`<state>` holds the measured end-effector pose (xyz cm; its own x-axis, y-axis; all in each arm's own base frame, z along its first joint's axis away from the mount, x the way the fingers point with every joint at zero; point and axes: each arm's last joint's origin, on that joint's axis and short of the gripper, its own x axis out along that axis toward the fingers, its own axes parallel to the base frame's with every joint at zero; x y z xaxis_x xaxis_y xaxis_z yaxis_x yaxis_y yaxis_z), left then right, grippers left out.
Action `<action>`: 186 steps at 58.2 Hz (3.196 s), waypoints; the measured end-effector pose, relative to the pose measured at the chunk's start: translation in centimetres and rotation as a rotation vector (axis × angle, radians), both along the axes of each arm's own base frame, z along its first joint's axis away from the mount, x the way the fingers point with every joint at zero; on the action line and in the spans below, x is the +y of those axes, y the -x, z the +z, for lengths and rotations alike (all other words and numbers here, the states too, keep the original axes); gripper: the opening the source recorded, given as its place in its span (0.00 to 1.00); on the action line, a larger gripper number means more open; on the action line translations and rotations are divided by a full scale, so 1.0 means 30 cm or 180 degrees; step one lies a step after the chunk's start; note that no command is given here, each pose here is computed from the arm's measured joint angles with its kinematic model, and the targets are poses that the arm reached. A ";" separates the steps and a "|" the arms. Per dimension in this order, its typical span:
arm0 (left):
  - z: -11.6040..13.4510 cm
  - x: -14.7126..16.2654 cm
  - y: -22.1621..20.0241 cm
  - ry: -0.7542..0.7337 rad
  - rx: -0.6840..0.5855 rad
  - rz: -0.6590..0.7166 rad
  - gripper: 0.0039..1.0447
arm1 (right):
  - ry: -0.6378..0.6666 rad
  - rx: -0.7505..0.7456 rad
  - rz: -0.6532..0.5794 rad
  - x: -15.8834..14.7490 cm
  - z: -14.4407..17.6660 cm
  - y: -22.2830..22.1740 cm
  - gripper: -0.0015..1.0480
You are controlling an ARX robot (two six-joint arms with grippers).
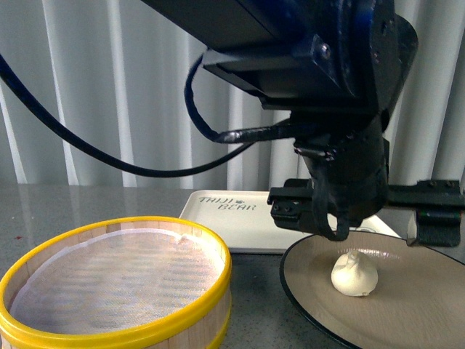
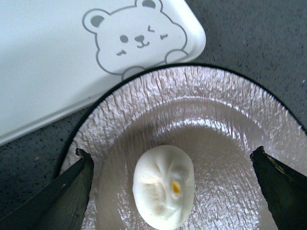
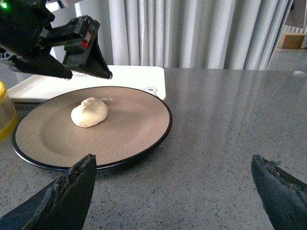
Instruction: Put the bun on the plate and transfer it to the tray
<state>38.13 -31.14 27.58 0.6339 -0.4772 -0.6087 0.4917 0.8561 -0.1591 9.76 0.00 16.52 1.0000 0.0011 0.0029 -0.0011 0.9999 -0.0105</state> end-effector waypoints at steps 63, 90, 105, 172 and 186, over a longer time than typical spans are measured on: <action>0.004 0.868 0.196 0.0187 -0.2219 0.1752 0.52 | 0.0000 0.0000 0.0000 0.000 0.000 0.000 0.92; -0.233 0.990 0.537 0.0081 -0.2164 0.1782 0.04 | 0.0000 0.0000 0.0000 0.000 0.000 0.000 0.92; -0.291 1.038 0.658 0.0082 -0.2175 0.1788 0.04 | 0.0000 0.0000 0.0000 0.000 0.000 0.000 0.92; -0.333 1.038 0.880 0.0115 -0.2278 0.1770 0.04 | 0.0000 0.0001 0.0000 0.000 0.000 0.000 0.92; -0.333 1.038 0.899 0.0116 -0.2282 0.1770 0.04 | 0.0000 0.0001 0.0000 0.000 0.000 0.000 0.92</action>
<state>11.16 -0.01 17.57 0.9996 -0.0004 0.0299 0.0006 1.0000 -0.0059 9.76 0.00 16.52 1.0000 0.0011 0.0025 -0.0011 0.9999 -0.0105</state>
